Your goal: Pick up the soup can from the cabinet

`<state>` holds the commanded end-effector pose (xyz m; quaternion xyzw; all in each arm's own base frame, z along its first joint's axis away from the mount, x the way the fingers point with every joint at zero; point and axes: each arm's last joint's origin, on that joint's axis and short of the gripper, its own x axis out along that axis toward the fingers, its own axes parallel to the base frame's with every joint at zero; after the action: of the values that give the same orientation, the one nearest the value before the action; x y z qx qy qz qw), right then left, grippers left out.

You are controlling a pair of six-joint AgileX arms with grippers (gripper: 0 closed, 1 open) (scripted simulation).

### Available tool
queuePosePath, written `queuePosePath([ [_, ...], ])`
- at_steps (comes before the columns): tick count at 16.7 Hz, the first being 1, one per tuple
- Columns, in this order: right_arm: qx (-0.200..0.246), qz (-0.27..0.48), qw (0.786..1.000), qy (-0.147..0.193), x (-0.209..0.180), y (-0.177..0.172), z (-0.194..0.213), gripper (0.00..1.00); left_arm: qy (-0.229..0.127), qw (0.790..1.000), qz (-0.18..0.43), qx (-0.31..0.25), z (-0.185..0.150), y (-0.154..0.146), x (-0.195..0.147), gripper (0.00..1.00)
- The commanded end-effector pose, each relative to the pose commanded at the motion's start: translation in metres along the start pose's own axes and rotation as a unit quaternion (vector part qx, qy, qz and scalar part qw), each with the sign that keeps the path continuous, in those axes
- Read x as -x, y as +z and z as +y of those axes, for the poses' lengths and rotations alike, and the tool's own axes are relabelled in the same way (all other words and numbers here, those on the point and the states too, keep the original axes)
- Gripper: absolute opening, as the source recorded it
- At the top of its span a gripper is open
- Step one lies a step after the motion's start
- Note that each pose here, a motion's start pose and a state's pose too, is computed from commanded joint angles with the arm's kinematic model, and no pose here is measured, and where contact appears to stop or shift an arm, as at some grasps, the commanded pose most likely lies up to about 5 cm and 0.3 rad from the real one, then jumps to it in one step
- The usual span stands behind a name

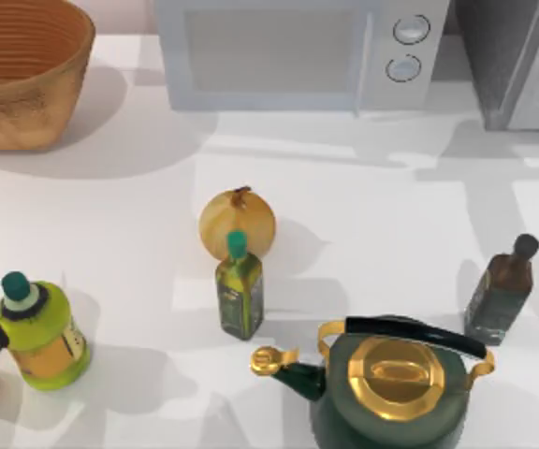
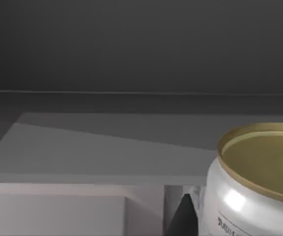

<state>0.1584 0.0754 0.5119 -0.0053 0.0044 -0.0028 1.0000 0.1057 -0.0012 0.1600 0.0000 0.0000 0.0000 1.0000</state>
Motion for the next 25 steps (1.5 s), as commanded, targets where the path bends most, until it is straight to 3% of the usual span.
queuePosePath([
  [5, 0.005, 0.015, 1.0, -0.001, 0.018, -0.076, -0.029, 0.0, 0.0, 1.0, 0.0, 0.0, 0.0, 0.0, 0.0, 1.0],
  [16, -0.004, 0.015, 1.0, 0.001, 0.049, -0.312, -0.069, 0.0, 0.0, 1.0, 0.0, 0.0, 0.0, 0.0, 0.0, 1.0],
  [20, -0.005, -0.002, 1.0, 0.003, 0.049, -0.35, -0.073, 0.0, 0.0, 1.0, 0.0, 0.0, 0.0, 0.0, 0.0, 1.0],
  [25, -0.005, -0.004, 1.0, 0.003, 0.049, -0.353, -0.073, 0.0, 0.0, 1.0, 0.0, 0.0, 0.0, 0.0, 0.0, 1.0],
])
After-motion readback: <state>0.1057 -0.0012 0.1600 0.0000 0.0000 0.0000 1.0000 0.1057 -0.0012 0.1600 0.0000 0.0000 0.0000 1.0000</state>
